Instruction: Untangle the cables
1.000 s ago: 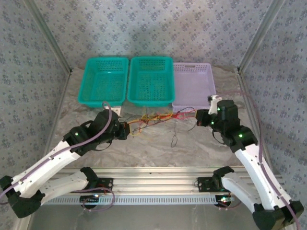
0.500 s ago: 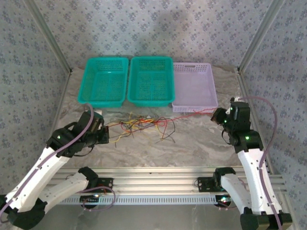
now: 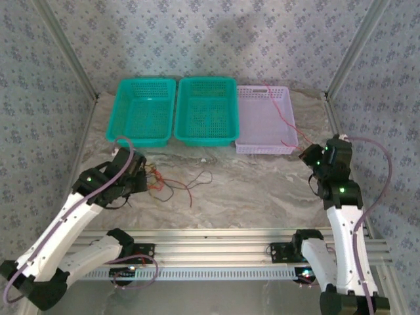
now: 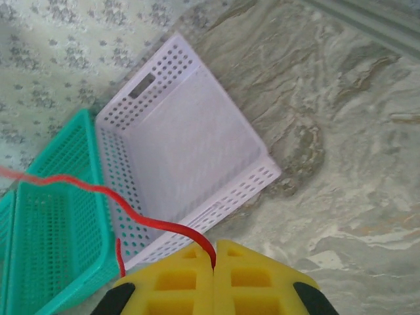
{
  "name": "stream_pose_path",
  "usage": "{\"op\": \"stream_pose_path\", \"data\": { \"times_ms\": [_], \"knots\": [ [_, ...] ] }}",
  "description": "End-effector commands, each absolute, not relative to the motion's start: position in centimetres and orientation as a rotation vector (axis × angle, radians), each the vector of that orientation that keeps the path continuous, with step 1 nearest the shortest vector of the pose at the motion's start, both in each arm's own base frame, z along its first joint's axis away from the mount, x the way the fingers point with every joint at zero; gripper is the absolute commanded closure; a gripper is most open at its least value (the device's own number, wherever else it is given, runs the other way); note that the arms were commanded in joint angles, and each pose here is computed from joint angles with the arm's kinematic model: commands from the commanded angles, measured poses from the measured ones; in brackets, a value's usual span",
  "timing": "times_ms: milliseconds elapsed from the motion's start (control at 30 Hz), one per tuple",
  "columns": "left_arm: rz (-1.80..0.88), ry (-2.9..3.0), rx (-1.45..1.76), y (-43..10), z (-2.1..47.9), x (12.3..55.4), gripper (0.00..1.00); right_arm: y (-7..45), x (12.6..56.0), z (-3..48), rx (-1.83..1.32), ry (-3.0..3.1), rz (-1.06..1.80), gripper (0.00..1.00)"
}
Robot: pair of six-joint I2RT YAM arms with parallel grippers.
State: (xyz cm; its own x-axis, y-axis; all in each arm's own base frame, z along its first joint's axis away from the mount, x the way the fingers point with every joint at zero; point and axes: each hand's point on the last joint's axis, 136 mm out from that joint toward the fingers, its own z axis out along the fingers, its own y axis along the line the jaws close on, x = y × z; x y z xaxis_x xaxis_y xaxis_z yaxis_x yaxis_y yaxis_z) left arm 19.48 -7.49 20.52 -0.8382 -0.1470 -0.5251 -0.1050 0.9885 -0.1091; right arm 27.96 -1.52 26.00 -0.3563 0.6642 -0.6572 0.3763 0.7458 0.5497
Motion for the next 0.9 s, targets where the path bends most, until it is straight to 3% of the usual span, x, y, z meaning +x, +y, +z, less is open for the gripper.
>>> {"op": "stream_pose_path", "data": {
  "times_ms": [0,200,400,867],
  "knots": [
    [-0.258,2.550,-0.188,-10.2,20.3,21.1,1.00,-0.5,30.1,28.5,0.718,1.953,0.430,1.00],
    [-0.384,2.503,-0.192,-12.9,21.1,22.3,1.00,-0.5,34.6,27.6,0.701,2.018,0.305,1.00],
    [-0.408,2.492,-0.127,-15.4,21.9,22.7,1.00,1.4,40.3,23.2,0.619,2.243,0.236,1.00],
    [-0.392,2.491,-0.048,-17.7,22.3,22.3,1.00,1.2,44.4,13.4,0.630,2.482,0.060,1.00]
  ]
}}
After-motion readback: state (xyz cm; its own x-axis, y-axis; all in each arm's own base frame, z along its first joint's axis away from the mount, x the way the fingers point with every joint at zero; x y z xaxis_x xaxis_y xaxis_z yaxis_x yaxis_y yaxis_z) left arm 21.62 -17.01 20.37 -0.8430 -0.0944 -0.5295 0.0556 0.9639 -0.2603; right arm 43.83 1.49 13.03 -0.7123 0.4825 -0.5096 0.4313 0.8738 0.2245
